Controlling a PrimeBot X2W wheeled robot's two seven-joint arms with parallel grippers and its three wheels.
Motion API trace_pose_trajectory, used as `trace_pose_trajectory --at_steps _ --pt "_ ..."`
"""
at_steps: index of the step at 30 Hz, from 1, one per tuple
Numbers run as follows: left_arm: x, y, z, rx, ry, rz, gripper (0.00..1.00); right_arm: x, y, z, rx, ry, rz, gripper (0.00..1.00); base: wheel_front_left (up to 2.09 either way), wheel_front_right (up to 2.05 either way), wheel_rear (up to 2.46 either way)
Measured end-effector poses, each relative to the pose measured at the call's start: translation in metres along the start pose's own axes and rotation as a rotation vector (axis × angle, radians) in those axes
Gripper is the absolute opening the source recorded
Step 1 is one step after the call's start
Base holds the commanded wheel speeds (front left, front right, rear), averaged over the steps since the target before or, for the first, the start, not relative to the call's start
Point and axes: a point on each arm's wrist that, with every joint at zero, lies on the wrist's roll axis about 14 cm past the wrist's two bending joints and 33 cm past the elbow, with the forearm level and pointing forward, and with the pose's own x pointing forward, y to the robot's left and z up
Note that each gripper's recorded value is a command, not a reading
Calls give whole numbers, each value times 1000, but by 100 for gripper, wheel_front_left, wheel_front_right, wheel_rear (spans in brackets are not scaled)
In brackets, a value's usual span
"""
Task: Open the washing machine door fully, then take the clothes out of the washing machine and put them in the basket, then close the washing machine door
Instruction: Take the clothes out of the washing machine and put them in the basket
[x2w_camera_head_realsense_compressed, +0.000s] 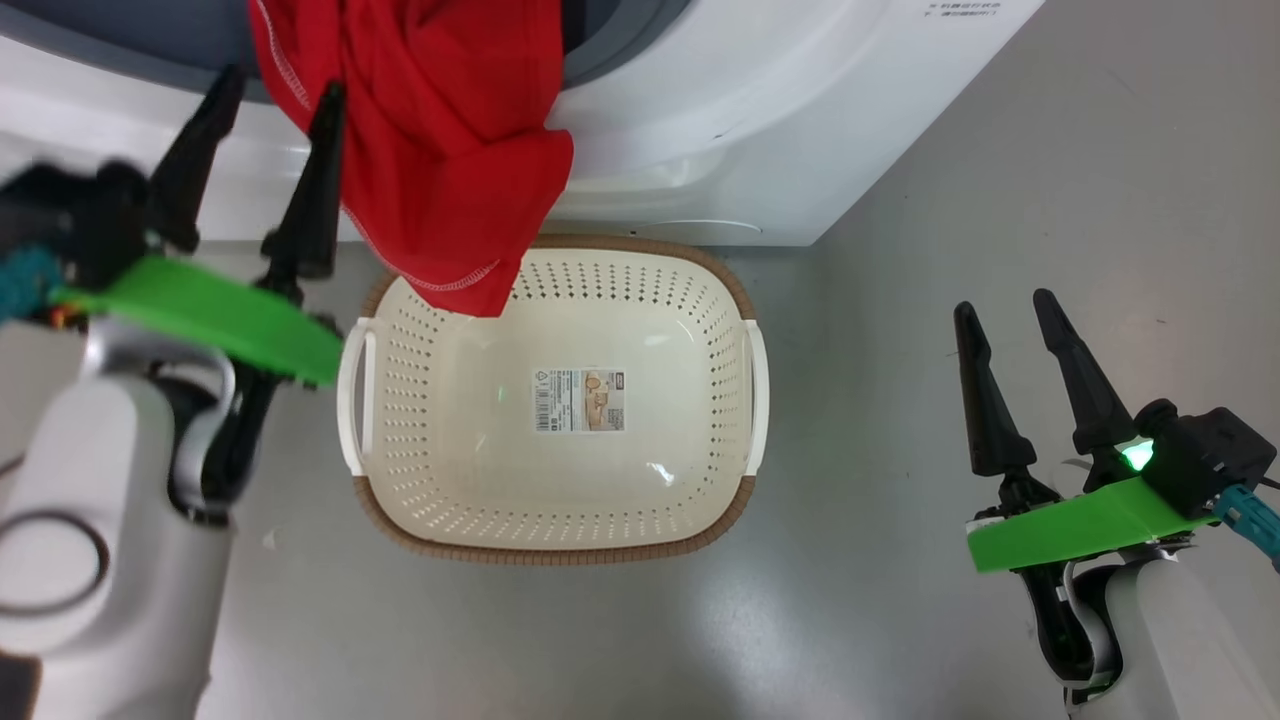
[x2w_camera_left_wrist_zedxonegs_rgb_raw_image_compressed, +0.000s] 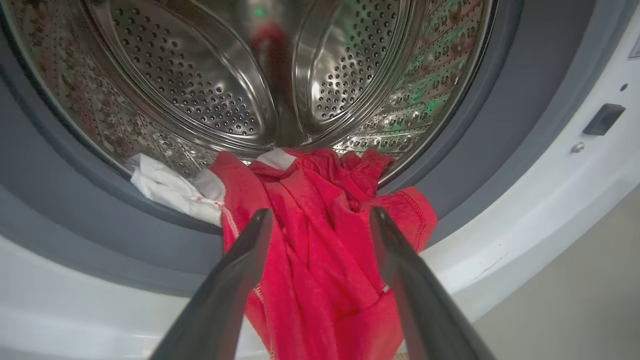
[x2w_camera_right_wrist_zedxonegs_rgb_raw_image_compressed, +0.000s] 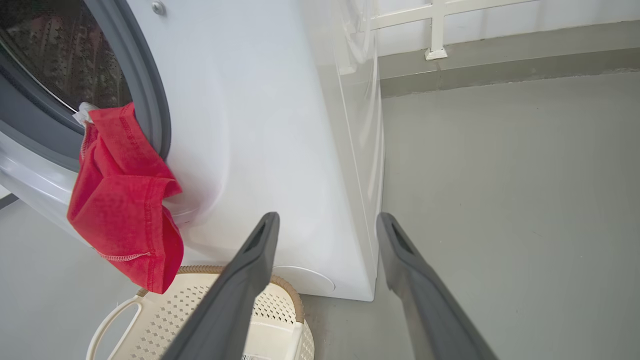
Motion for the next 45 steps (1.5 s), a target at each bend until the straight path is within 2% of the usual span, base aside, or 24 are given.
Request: trace_pose_trajectory --at_steps 8,16,28,32,43,44,45 --pt "41 -18 -6 9 206 -69 100 4 1 -4 1 9 6 100 0 0 0" --pt "68 -22 -17 10 342 -75 100 7 3 -2 7 3 14 100 0 0 0" --pt "99 -20 -38 64 456 -49 100 -1 -4 4 -2 -2 -2 100 0 0 0" --pt "107 -22 -49 41 492 -42 100 -4 -10 4 -5 1 -18 100 0 0 0" --pt "115 -19 -75 64 555 -24 100 -12 -22 9 8 -8 -55 100 0 0 0" --pt "116 -19 -75 70 552 -24 87 -12 -23 9 7 -8 -57 100 0 0 0" --pt "117 -18 -75 74 548 -24 49 -12 -23 9 7 -9 -57 100 0 0 0"
